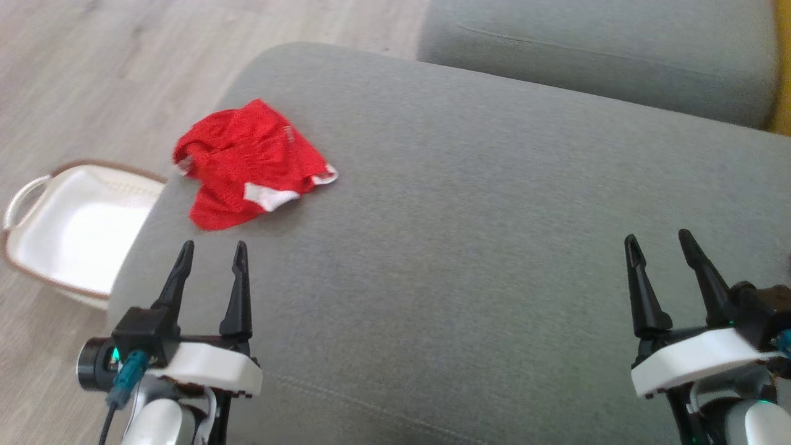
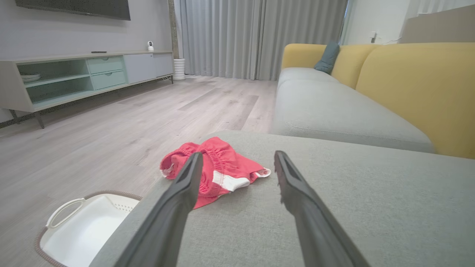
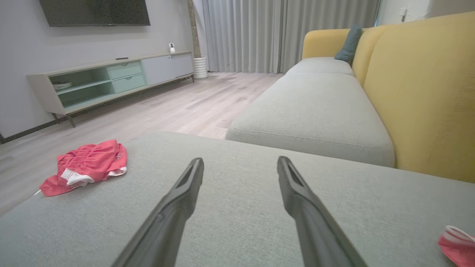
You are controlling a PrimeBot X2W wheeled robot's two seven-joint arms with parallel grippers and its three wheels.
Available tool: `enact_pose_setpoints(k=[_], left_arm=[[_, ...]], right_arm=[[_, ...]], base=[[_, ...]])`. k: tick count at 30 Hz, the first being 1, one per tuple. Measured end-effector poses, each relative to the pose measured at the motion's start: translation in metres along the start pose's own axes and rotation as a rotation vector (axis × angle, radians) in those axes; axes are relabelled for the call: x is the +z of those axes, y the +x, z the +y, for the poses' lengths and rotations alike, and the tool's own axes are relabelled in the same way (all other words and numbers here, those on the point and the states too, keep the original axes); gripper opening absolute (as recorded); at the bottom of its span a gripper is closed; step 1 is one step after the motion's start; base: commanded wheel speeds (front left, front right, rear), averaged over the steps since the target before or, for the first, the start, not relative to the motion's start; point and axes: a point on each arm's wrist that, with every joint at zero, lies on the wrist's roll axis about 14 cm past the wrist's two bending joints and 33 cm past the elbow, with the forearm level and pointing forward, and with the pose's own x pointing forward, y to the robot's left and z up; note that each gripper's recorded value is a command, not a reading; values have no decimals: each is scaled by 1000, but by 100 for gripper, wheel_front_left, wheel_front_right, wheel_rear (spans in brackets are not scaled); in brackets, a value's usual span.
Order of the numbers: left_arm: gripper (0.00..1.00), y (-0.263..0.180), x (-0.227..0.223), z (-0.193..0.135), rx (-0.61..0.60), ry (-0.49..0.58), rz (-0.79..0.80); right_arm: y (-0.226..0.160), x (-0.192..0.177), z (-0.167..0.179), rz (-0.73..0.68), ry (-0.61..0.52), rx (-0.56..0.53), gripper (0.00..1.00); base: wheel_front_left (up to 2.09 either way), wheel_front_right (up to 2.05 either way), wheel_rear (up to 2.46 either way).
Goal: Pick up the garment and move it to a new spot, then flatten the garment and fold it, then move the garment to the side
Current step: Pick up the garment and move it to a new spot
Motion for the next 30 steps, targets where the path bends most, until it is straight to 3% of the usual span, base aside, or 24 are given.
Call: enact_pose_setpoints(k=[9,20,30], left_arm=[[100,-16,6,33,102,16,-12],[100,-14,6,41,132,18,-8],[100,38,9,36,128,14,-21]], right_arm=[[19,0,34,12,-16,107,100],[24,-6,38,33,-12,127,100],[51,-7,29,39,-7,121,100]], base=[[0,0,0],[0,0,0],[0,0,0]])
